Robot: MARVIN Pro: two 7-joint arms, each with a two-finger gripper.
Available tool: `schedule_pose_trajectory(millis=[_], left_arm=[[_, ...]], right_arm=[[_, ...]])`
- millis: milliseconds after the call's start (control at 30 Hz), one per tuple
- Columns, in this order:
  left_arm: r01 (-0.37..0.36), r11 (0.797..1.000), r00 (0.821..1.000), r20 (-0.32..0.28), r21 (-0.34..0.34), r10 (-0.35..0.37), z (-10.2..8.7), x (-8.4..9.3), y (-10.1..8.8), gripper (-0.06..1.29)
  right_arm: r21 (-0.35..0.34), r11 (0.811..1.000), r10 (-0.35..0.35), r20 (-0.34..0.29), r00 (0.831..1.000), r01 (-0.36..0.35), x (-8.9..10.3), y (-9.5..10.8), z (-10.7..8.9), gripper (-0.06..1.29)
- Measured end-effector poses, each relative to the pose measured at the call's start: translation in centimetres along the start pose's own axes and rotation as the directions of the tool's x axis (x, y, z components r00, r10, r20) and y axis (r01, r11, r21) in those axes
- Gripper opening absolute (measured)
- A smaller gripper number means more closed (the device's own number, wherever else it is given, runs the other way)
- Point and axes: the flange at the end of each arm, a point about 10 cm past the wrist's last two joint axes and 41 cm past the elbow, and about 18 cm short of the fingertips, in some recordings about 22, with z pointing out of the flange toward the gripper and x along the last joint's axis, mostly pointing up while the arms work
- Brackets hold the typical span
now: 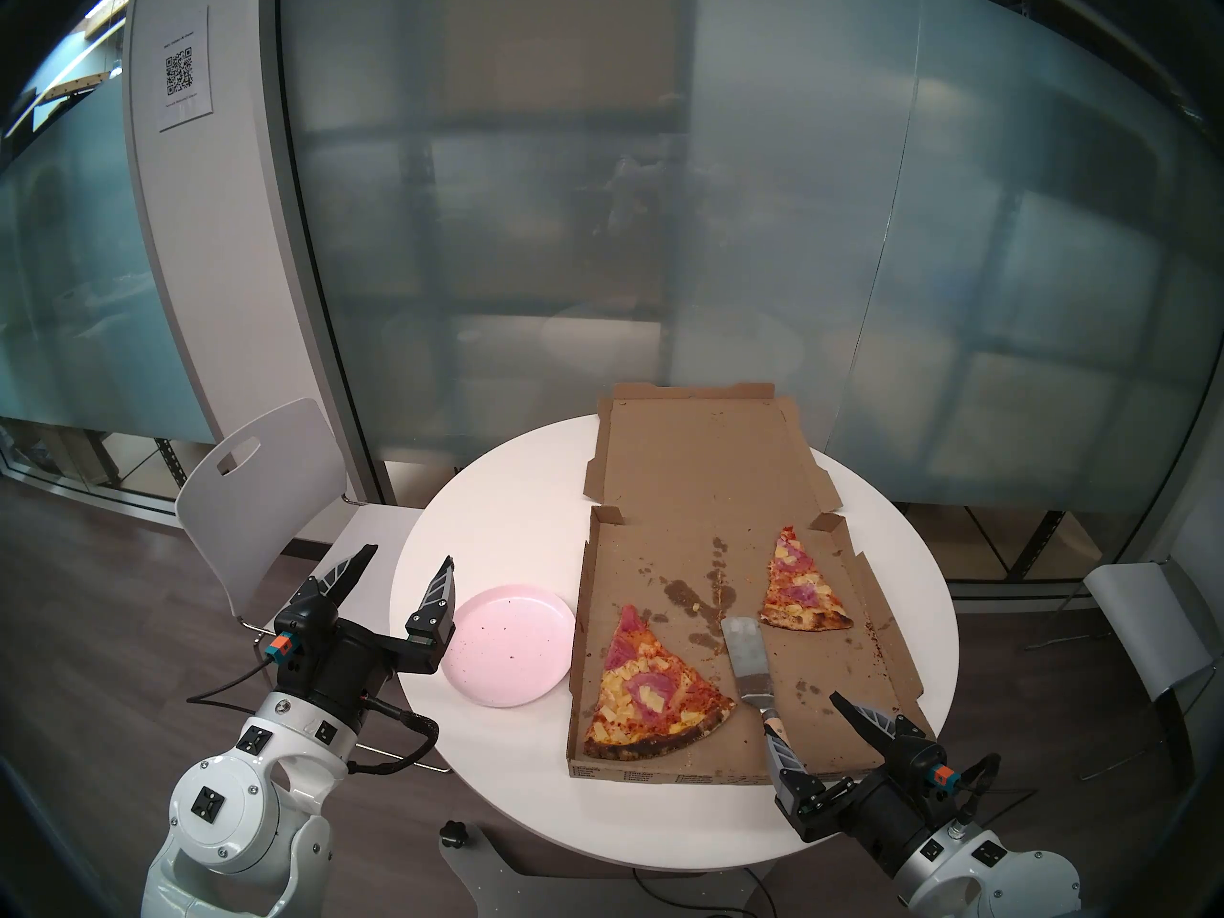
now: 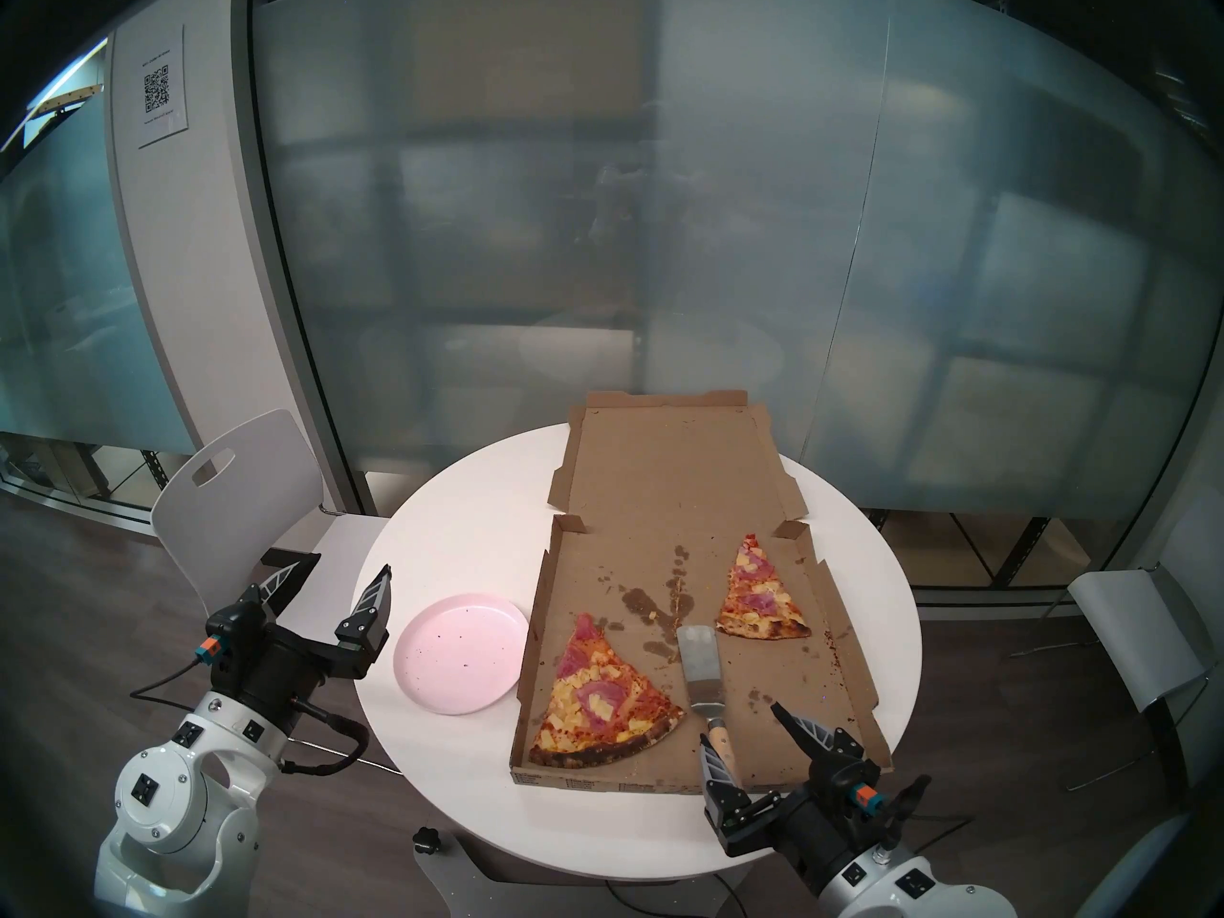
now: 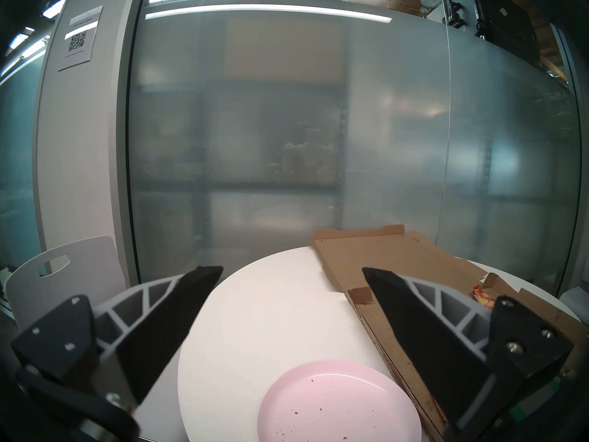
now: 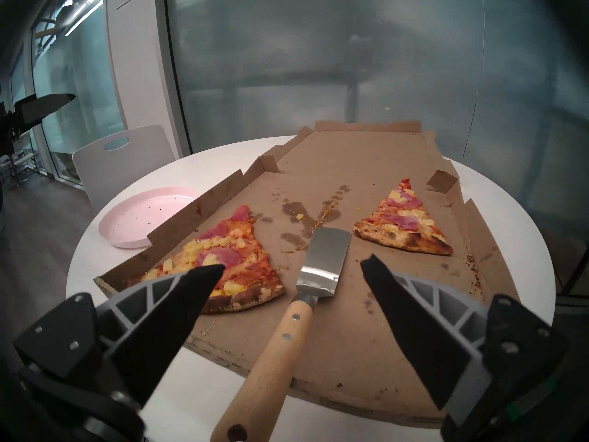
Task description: Put pizza slice onto the plate
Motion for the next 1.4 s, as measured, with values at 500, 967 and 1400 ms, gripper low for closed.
schedule_pose_trajectory(millis=[500,967,1400], left_arm=[[0.0,1.0,1.0,0.001,0.0,0.0,0.0,0.0,0.0,1.27],[-0.001,1.0,1.0,0.002,0.0,0.001,0.0,0.0,0.0,1.27],[-0.001,1.0,1.0,0.002,0.0,0.001,0.0,0.0,0.0,1.27]], right_arm=[[0.045,0.998,-0.041,0.099,0.994,0.037,-0.9,0.2,0.5,1.24],[0.08,0.994,-0.082,0.179,0.981,0.068,-0.5,1.7,1.0,1.09],[0.148,0.988,-0.078,0.204,0.976,0.048,0.4,1.1,2.2,1.02]])
